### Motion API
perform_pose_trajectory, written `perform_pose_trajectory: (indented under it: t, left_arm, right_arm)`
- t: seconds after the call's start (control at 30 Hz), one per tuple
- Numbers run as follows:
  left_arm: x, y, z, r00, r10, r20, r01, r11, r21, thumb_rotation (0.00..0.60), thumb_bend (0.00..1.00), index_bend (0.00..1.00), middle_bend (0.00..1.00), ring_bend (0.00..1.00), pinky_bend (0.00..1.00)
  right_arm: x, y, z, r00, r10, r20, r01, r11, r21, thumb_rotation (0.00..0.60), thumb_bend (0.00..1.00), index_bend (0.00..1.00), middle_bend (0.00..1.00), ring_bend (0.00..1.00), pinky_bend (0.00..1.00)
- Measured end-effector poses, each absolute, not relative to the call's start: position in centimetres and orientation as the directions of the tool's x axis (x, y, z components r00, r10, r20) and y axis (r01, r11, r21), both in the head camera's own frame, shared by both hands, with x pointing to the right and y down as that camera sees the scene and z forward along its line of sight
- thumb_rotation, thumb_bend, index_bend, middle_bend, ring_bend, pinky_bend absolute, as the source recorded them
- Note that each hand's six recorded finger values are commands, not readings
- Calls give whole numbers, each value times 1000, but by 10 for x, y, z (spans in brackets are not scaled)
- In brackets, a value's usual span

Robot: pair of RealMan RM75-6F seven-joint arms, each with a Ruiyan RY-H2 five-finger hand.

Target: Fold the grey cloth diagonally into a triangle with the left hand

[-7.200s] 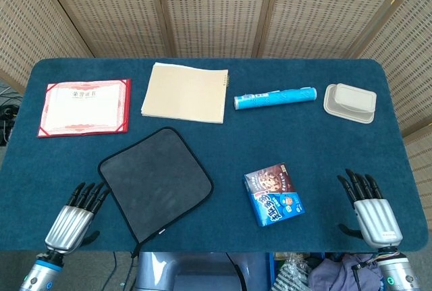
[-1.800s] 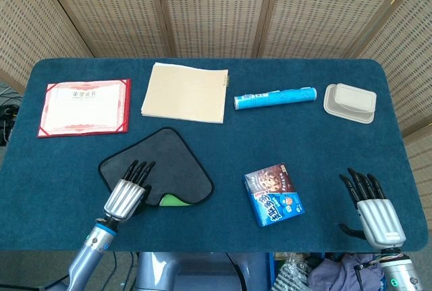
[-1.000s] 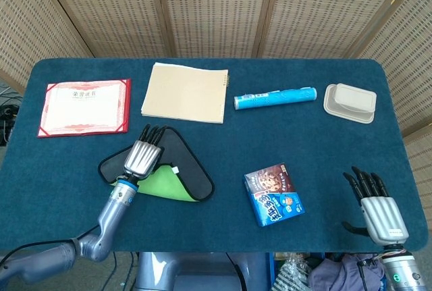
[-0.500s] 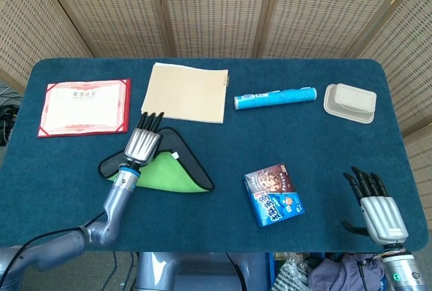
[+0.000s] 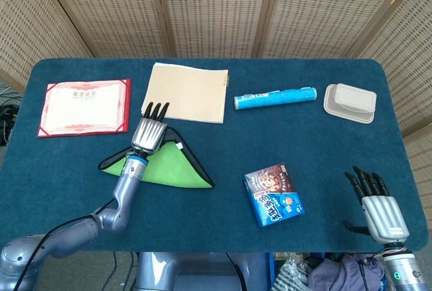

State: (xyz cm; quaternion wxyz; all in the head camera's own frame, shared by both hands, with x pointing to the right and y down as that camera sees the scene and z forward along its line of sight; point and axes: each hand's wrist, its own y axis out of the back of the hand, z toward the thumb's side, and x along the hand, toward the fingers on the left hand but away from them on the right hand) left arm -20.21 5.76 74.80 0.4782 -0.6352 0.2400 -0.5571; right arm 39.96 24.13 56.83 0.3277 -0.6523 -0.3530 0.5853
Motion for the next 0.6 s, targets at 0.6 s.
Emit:
perform_pose_trajectory:
  t: [0.6]
  left_arm:
    - [-191, 39, 755, 247, -845, 474, 254, -416, -873, 600, 387, 676, 0, 0, 0]
  right_arm:
    - [398, 242, 573, 74, 837, -543, 71, -547, -834, 600, 0, 0, 0, 0, 0]
